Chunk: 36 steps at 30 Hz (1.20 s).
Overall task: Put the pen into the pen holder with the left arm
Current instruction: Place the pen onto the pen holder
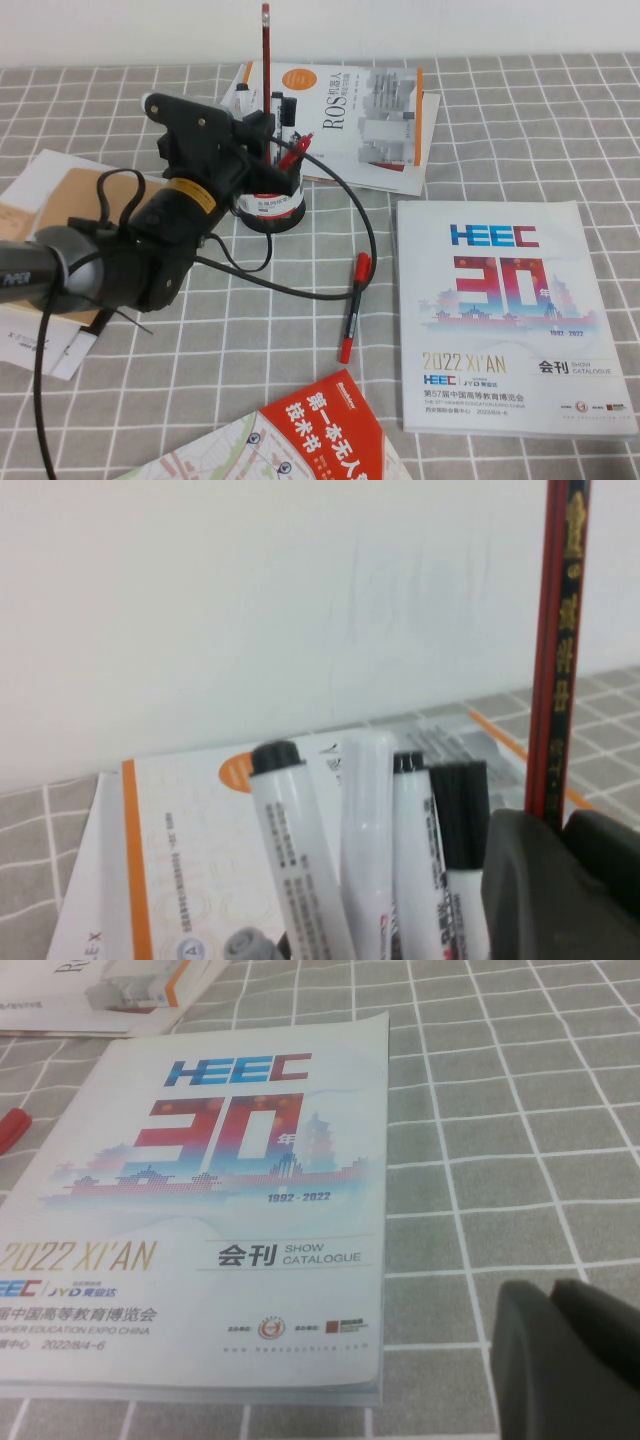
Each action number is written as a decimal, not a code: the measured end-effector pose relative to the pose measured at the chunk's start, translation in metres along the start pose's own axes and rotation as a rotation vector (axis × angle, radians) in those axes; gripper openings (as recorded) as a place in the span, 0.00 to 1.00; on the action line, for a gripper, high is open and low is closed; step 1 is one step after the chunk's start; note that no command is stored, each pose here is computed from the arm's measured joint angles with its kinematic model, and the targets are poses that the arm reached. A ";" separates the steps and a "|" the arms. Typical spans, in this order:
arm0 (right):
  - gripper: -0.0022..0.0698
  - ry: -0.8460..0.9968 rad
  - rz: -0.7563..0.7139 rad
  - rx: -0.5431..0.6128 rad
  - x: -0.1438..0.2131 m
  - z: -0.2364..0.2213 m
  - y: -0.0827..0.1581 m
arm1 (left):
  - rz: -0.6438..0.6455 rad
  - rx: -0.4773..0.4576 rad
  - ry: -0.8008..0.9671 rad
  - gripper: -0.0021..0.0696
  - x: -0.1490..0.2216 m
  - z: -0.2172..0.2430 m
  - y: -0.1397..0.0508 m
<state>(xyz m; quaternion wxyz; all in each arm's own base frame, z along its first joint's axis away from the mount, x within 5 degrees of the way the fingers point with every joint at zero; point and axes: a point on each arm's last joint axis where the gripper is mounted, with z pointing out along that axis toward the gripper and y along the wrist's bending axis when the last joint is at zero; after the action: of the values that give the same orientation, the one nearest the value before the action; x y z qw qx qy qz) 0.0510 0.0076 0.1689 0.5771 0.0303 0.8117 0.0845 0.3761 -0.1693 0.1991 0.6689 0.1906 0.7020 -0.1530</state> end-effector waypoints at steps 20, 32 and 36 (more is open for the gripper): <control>0.01 0.000 0.000 0.000 0.000 0.000 0.000 | 0.027 -0.024 0.041 0.31 0.004 0.000 0.009; 0.01 0.000 0.000 0.000 0.000 0.000 0.000 | 0.011 -0.033 0.058 0.30 -0.044 -0.020 0.010; 0.01 0.000 0.000 0.000 0.000 0.000 0.000 | -0.018 -0.040 0.107 0.18 -0.081 -0.045 0.010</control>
<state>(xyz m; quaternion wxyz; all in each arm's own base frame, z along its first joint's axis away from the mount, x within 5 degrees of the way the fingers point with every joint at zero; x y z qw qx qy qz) 0.0510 0.0076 0.1689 0.5771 0.0303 0.8117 0.0845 0.3435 -0.1447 0.2826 0.6329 0.1787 0.7412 -0.1345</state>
